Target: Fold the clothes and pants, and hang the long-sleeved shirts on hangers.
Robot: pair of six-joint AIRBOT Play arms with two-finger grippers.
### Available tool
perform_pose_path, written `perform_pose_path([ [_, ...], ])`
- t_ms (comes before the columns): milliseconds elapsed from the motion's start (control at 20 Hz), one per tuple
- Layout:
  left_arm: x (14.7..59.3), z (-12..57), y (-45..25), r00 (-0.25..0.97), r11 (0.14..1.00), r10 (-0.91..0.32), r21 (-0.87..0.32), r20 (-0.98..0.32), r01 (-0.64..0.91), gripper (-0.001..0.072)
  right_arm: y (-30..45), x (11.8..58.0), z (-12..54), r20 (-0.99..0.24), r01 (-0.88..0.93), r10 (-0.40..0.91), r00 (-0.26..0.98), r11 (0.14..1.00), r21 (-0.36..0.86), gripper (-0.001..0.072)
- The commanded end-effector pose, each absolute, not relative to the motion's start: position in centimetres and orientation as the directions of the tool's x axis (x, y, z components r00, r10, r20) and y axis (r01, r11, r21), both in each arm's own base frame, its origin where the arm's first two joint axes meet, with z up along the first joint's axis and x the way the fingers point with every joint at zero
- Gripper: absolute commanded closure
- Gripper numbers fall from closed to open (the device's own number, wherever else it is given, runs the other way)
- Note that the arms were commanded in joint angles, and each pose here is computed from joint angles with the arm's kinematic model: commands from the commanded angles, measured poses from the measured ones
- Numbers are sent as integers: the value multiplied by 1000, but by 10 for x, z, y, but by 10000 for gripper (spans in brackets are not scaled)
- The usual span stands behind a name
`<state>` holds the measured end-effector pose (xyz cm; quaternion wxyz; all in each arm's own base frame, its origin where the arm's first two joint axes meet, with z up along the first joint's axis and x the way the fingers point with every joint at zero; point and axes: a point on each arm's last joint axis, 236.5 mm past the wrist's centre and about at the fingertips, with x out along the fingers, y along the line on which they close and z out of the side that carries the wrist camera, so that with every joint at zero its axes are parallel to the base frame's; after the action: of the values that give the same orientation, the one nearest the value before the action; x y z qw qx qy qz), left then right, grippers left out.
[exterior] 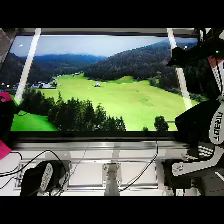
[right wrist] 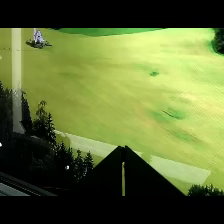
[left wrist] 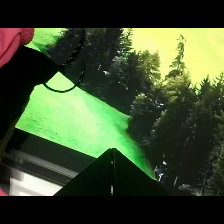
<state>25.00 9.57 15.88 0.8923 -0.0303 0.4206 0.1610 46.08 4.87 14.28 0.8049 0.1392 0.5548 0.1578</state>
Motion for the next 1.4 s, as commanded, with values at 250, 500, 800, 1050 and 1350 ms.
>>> perform_pose_path([
  [250,214,127,179,364,804,547,353,-754,-479,691,49,462,144,-847,-101,409,339,911,399,701],
  [500,190,85,234,199,714,594,398,-779,-576,688,49,463,145,-844,-101,408,347,911,399,701],
  [800,186,75,282,139,651,662,473,-737,-594,248,49,464,145,-844,-101,408,349,912,399,701],
  [1050,205,90,318,223,617,737,501,-637,-607,77,49,464,145,-844,-101,408,349,912,399,701],
  [1350,199,49,337,143,631,705,521,-695,-575,37,49,464,145,-844,-101,408,349,912,399,701],
])
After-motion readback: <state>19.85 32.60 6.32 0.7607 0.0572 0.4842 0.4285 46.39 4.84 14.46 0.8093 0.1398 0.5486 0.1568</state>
